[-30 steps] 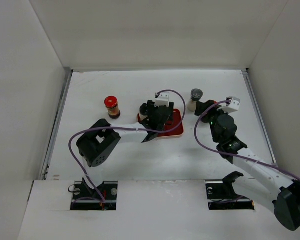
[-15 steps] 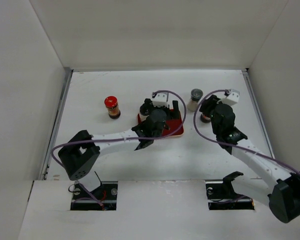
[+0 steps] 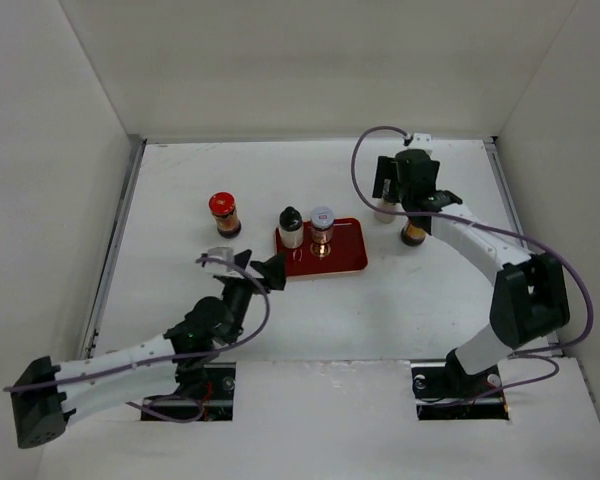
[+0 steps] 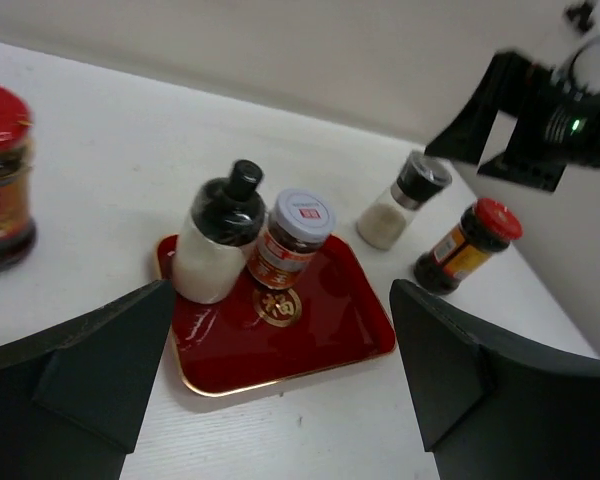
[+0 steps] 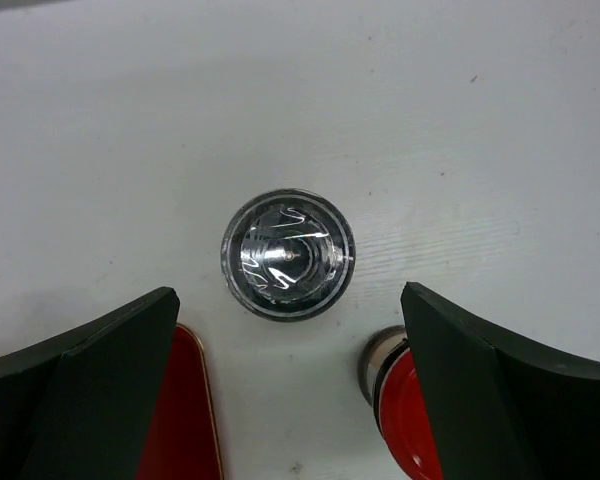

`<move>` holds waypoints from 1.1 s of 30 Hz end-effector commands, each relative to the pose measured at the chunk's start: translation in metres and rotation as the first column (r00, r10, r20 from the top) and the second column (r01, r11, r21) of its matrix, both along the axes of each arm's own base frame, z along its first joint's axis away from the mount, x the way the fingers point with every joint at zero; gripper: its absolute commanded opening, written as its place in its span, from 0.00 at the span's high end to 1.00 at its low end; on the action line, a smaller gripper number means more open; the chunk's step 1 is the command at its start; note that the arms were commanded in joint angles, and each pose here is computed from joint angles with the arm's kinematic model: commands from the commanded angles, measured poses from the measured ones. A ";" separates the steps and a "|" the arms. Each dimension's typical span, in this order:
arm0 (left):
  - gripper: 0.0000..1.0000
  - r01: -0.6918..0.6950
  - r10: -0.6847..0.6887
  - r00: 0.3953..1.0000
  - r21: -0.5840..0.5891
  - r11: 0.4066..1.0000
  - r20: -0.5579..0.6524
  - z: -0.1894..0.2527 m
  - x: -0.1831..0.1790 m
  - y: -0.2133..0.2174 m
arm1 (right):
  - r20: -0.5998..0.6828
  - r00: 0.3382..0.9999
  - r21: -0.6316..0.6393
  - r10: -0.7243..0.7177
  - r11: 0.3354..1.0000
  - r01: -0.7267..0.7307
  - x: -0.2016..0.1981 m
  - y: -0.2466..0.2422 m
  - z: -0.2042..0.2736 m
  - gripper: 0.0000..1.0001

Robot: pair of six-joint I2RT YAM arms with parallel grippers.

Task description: Organize the condiment bottles

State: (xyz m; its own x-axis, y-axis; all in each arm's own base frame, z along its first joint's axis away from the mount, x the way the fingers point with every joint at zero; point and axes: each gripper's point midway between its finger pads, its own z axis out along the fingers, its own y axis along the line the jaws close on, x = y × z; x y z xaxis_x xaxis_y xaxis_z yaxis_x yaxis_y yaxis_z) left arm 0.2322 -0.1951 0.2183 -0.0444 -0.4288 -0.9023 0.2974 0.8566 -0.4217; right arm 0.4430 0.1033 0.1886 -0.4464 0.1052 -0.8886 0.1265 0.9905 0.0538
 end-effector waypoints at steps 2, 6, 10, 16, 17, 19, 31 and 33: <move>0.10 -0.115 0.116 0.993 -0.106 0.988 0.005 -0.005 -0.012 0.052 | -0.029 0.999 -0.037 0.027 0.999 -0.028 0.014 -0.002 0.007 0.00; 0.10 -0.158 0.159 0.987 -0.127 0.979 -0.001 -0.014 -0.017 0.071 | -0.073 0.997 -0.060 0.031 0.998 -0.036 0.025 0.002 -0.009 0.00; 0.10 -0.179 0.179 0.984 -0.091 0.980 -0.013 -0.021 -0.013 0.072 | -0.086 0.996 -0.052 0.027 0.998 -0.031 0.033 0.005 -0.021 0.05; 0.09 -0.163 0.162 0.987 -0.067 0.984 -0.020 -0.030 -0.010 0.060 | -0.087 0.996 -0.061 0.029 0.998 -0.034 0.044 0.010 -0.029 0.31; 0.09 -0.157 0.156 0.987 -0.067 0.985 -0.019 -0.030 -0.010 0.057 | -0.079 0.997 -0.065 0.022 0.998 -0.027 0.043 0.008 -0.026 0.36; 0.09 -0.166 0.165 0.986 -0.071 0.984 -0.019 -0.029 -0.010 0.059 | -0.022 1.000 -0.068 0.001 0.998 -0.002 0.040 0.004 -0.008 0.38; 0.10 -0.233 0.232 0.972 -0.079 0.969 -0.022 -0.033 -0.004 0.076 | 0.115 0.972 -0.063 0.206 0.978 -0.200 -0.010 0.097 0.041 0.39; 0.10 -0.235 0.234 0.972 -0.075 0.969 -0.023 -0.034 -0.004 0.076 | 0.111 0.969 -0.052 0.220 0.975 -0.215 -0.012 0.107 0.033 0.39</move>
State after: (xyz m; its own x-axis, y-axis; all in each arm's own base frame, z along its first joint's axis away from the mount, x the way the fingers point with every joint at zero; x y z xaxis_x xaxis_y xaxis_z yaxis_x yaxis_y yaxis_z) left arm 0.2267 -0.1225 0.1823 0.0340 -0.4706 -0.8817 0.0967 0.8796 -0.4658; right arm 0.4178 0.2055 0.2061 -0.4181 -0.0653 -0.9061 -0.1242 0.9922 -0.0142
